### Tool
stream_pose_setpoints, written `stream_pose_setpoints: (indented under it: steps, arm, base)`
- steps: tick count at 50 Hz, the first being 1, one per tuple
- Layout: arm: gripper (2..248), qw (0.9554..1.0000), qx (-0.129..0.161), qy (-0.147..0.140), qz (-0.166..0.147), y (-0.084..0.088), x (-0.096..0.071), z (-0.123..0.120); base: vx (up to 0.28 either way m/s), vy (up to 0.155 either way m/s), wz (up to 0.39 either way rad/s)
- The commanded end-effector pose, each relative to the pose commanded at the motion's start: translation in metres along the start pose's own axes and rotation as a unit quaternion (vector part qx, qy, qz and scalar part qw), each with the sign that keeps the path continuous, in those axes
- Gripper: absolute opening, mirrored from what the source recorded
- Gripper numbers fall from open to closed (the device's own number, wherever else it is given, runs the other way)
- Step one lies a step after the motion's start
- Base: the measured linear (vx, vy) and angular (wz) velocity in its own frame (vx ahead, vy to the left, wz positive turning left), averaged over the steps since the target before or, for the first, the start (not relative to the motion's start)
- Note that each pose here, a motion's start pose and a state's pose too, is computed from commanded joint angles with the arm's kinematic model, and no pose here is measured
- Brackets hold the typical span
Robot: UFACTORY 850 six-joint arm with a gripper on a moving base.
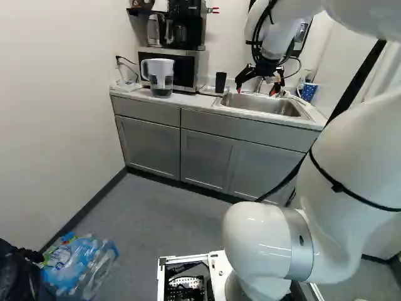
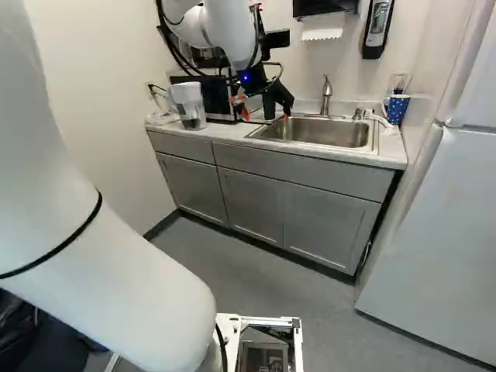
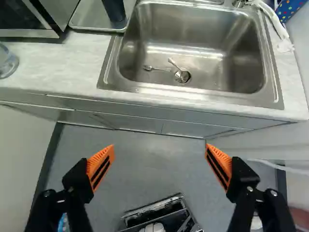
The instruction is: Rinse the cup and place it in the tray
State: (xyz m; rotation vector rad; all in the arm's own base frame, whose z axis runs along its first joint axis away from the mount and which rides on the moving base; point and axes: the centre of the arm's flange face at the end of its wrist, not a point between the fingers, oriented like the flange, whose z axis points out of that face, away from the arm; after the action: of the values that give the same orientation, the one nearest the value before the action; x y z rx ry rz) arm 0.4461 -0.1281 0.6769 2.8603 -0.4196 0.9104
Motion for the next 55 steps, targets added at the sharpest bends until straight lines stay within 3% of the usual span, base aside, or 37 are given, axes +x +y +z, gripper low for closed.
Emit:
stream_pose_setpoints:
  steps: [23, 55]
  arm:
    - [247, 1.0, 0.0, 0.0, 0.0, 0.0, 0.0, 0.0]
    - [247, 1.0, 0.0, 0.0, 0.0, 0.0, 0.0, 0.0]
  base:
    - [-0.091, 0.098, -0.003]
    - [-0.003, 0.003, 0.0]
